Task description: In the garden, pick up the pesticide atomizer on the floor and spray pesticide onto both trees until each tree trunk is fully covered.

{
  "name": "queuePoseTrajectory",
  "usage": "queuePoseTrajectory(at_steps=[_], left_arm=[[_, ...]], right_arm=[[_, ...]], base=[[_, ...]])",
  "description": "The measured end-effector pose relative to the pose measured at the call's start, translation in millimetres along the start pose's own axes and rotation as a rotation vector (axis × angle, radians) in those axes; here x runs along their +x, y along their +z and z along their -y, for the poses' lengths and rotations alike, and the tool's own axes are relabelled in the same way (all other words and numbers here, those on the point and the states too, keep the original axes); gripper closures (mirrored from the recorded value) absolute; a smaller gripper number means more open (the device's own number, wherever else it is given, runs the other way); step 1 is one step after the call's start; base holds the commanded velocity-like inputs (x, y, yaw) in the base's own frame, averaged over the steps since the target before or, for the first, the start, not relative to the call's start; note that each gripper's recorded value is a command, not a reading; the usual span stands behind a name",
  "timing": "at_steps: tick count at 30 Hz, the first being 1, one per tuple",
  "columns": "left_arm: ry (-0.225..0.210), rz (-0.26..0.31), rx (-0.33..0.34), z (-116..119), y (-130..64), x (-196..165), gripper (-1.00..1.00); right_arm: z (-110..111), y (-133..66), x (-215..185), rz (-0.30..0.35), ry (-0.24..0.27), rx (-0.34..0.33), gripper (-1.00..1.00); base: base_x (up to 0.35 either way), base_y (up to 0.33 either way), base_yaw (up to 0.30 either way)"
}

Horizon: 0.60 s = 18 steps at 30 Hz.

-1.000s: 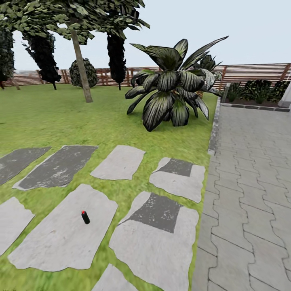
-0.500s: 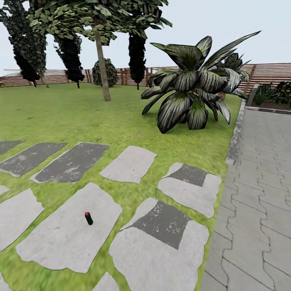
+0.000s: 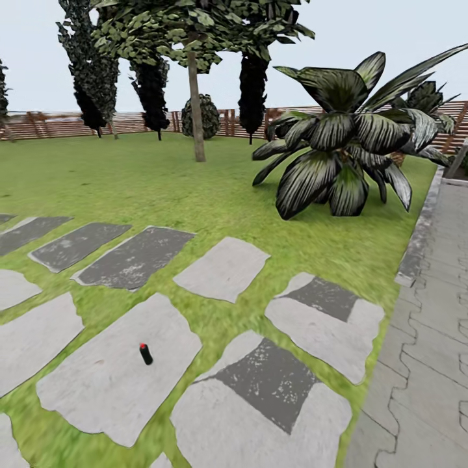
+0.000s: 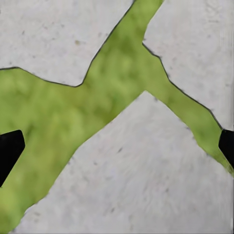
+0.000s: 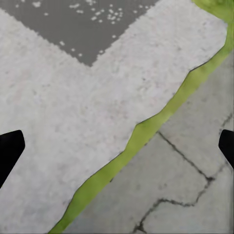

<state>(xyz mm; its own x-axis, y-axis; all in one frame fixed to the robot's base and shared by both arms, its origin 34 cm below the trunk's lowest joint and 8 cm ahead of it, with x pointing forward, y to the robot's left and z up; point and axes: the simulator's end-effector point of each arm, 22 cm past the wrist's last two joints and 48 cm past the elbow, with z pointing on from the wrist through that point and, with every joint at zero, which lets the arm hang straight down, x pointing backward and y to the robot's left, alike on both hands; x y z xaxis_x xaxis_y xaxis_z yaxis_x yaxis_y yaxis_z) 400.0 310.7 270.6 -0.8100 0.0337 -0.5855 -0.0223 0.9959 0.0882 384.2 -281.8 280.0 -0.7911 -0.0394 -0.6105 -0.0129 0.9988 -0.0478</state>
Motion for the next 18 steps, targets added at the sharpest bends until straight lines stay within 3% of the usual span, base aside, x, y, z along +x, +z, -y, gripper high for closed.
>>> queuePoseTrajectory(at_steps=[18], left_arm=[[0.0, 0.0, 0.0, -0.2, 0.0, 0.0, -1.0]], right_arm=[[-0.3, 0.0, 0.0, 0.0, 0.0, 0.0, -1.0]], base=[[0.209, -0.251, 0.277]])
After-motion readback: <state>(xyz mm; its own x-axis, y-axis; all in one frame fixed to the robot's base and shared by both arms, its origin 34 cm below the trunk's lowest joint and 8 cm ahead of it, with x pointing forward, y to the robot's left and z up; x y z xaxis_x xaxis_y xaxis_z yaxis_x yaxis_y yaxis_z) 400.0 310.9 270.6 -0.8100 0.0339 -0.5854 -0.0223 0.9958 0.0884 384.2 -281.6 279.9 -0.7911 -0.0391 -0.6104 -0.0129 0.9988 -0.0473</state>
